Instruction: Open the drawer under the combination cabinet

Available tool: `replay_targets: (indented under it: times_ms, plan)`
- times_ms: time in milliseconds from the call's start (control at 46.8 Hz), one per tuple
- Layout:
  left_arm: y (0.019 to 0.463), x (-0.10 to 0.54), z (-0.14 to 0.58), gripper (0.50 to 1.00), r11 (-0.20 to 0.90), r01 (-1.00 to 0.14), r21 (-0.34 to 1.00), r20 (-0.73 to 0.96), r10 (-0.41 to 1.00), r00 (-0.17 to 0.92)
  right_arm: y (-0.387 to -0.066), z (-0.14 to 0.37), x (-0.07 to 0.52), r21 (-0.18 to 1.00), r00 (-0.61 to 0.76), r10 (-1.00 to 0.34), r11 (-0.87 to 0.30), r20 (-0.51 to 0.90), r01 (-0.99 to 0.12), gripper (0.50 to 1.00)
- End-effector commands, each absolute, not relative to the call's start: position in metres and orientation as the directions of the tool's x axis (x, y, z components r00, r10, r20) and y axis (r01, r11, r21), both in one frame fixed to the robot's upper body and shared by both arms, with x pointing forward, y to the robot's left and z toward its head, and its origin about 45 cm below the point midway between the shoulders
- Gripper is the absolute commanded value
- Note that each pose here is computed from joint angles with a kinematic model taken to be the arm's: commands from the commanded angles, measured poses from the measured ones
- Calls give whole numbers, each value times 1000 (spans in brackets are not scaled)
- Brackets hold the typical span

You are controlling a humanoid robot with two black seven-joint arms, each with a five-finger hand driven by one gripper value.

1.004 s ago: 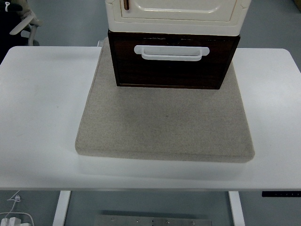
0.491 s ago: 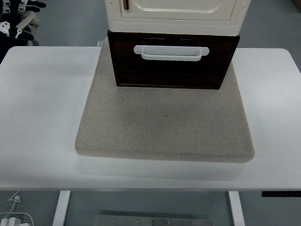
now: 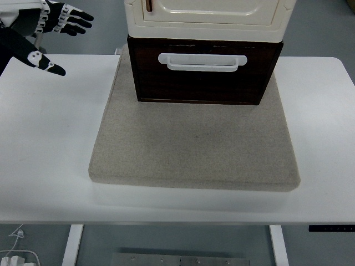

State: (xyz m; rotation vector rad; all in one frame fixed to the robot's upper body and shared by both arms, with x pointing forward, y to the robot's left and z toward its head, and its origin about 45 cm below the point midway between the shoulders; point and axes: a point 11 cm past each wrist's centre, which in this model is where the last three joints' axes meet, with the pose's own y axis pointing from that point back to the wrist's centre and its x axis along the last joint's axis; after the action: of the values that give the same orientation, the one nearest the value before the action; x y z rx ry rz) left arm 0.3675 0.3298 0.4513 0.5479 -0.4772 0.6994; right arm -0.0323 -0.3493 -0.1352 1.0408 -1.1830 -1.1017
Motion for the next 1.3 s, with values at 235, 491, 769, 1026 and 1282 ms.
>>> replay_targets:
  times_ms: [235,491,769,1026,1282]
  plan:
    - [278,382,456,1000,677,-664,318,633,369,680,-349,-135,-32,982,49,-986,164,161,90,928]
    - [247,392,451,1000,685,-628,369,651,292,701,-349,-135,-32,982,49,-986,164,161,90,928]
    - [210,398,448,1000,698,-580,420,657,206,725,-349,-135,-32,982,49,-986,164,161,90,928]
    - [181,409,436,1000,691,-548,471,640,159,751,-349,-135,-32,982,49,-986,164,161,90,928]
    - [161,430,438,1000,679,-558,478,638,169,751,-349,-135,-32,982,49,-986,164,161,90,928]
